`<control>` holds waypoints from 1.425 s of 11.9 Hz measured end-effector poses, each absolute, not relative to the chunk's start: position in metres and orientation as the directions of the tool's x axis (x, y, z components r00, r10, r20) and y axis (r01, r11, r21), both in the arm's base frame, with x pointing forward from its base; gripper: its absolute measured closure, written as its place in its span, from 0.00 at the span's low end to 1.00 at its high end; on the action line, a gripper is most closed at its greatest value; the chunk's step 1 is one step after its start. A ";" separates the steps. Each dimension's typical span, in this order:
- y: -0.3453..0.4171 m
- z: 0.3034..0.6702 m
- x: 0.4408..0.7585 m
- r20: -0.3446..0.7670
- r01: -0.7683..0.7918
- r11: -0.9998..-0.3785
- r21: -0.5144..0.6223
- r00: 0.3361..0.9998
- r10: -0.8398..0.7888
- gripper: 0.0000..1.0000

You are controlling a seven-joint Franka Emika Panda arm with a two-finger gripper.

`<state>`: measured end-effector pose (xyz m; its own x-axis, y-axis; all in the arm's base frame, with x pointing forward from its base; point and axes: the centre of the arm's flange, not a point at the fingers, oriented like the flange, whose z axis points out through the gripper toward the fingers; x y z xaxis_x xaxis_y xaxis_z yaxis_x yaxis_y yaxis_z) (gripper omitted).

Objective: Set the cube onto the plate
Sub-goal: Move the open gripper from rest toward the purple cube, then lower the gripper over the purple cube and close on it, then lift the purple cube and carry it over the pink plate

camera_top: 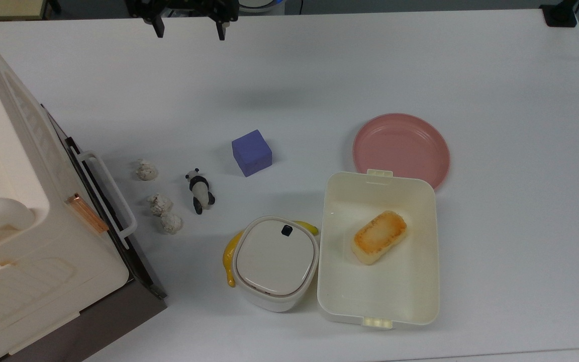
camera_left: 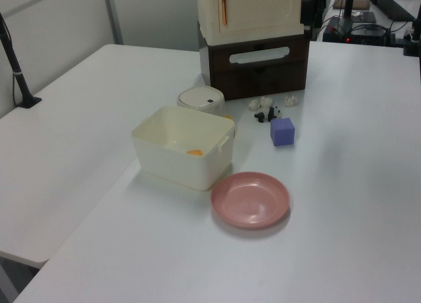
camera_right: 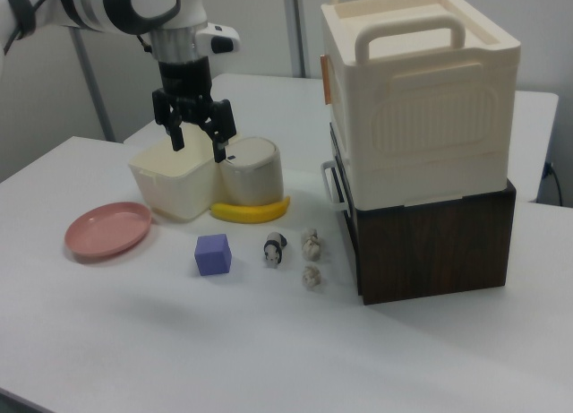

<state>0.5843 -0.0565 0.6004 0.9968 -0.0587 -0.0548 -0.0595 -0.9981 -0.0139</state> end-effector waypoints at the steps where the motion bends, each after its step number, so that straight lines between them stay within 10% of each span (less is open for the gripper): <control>1: -0.057 0.597 0.586 -0.056 -0.057 -0.998 -0.014 0.997 -0.056 0.00; 17: 0.042 0.356 0.651 -0.158 0.306 -0.950 0.066 0.943 0.293 0.00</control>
